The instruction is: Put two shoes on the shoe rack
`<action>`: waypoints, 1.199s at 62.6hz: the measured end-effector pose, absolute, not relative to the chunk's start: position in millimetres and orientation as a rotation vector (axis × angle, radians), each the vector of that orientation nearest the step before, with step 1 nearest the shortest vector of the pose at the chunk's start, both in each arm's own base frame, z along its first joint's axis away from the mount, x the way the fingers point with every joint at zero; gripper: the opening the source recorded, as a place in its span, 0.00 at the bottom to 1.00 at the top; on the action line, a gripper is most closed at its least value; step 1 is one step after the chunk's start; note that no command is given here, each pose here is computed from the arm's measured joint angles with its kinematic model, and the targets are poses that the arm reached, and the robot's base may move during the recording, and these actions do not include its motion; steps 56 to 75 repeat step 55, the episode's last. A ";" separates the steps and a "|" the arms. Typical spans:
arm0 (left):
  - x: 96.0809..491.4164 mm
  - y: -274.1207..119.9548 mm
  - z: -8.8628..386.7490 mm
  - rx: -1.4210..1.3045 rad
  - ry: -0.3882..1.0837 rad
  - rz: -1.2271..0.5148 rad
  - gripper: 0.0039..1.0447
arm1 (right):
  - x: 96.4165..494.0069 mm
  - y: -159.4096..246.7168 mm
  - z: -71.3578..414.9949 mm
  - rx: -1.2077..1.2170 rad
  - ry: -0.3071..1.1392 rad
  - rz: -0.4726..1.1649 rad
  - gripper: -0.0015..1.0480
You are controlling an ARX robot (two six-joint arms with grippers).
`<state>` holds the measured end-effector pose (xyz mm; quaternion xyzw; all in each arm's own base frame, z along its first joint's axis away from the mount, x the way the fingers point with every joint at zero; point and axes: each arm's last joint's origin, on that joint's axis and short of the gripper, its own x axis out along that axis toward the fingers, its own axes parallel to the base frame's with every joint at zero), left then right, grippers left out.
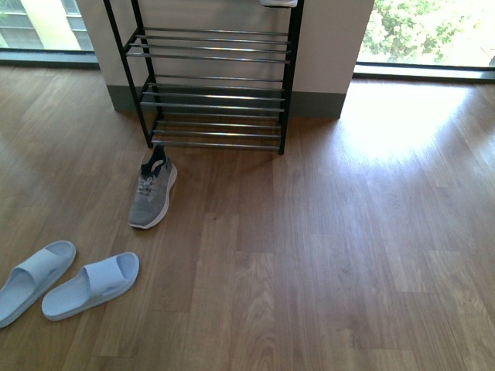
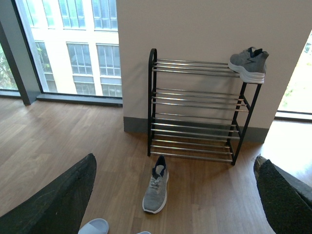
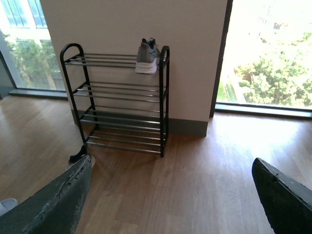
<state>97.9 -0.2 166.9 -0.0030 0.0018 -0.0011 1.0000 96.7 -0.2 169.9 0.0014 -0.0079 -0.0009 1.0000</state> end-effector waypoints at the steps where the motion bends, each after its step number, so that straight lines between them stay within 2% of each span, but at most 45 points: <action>1: 97.9 -0.2 166.9 -0.006 0.004 -0.002 0.91 | 96.7 -0.2 169.8 0.003 -0.015 -0.002 0.91; 75: 97.9 -0.2 166.9 -0.006 0.004 -0.002 0.91 | 96.7 -0.2 169.8 0.003 -0.015 -0.002 0.91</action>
